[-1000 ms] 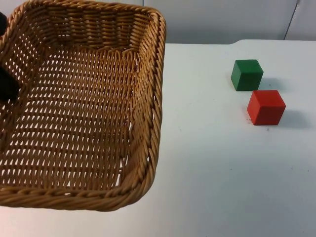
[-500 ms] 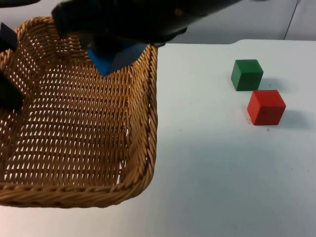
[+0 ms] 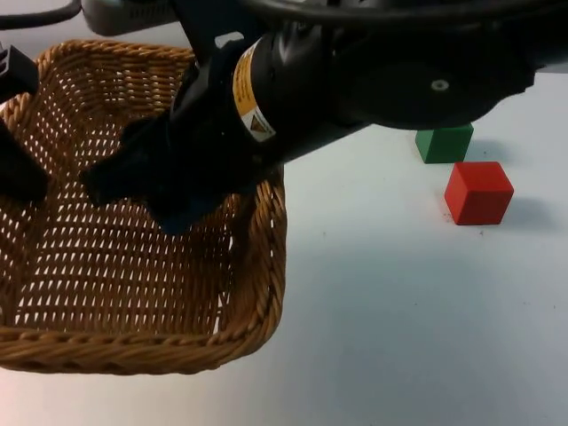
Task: Pick up the basket with the left hand and place the blue cube into the basket with the right hand.
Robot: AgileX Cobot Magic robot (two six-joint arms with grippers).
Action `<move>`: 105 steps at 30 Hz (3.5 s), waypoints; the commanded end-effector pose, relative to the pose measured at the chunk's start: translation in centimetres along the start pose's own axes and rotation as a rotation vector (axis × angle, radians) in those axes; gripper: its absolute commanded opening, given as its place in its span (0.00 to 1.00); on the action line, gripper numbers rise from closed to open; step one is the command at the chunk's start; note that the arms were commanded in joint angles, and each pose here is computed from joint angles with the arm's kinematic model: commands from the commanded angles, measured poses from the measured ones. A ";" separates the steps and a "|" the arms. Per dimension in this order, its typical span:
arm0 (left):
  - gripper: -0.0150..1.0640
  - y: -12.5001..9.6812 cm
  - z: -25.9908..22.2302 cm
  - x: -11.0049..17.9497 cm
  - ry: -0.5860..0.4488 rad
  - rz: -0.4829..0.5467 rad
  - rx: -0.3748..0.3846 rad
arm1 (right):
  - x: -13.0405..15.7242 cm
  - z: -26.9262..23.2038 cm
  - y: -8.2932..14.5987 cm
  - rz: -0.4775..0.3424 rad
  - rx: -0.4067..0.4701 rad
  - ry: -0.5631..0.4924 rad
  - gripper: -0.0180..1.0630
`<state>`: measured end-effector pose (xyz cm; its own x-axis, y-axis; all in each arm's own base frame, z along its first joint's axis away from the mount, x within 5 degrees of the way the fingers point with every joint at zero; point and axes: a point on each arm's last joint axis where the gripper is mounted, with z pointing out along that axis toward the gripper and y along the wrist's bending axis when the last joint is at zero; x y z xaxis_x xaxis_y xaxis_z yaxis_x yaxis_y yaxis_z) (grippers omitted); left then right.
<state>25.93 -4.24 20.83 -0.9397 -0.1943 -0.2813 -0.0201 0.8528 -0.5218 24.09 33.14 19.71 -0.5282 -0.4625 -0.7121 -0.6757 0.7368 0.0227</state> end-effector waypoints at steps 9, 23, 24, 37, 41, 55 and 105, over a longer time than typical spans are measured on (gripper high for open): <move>0.01 -0.3 -0.1 -0.1 -0.014 -0.005 0.021 | -0.3 0.3 0.6 -0.016 -0.046 -0.041 0.67; 0.01 -0.3 -0.1 -0.1 -0.010 -0.002 0.023 | -3.8 -5.2 -0.1 -0.013 -0.009 -0.153 0.95; 0.01 -0.3 -0.1 -0.1 -0.010 -0.002 0.023 | -4.2 -6.2 -0.3 -0.014 -0.003 -0.167 0.95; 0.01 -0.3 -0.1 -0.1 -0.017 0.015 0.020 | -3.4 -18.6 -1.7 -0.168 0.002 -0.406 0.95; 0.01 -0.2 -0.1 -0.3 -0.035 0.025 0.010 | -0.3 -21.5 -2.9 -0.175 0.007 -0.431 0.95; 0.01 1.1 0.6 -1.7 -0.158 0.045 -0.081 | 12.1 -31.0 -8.1 0.014 0.055 -0.584 0.95; 0.02 6.9 8.8 -3.2 -0.093 0.080 -0.250 | 15.3 -32.1 -8.8 -0.049 0.064 -0.431 0.95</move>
<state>31.42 -2.18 10.82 -0.9184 -0.1607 -0.3615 -0.0459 0.9509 -0.3062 5.49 3.70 31.23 -0.2254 -0.2594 -0.9391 -0.6510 0.7573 -0.0529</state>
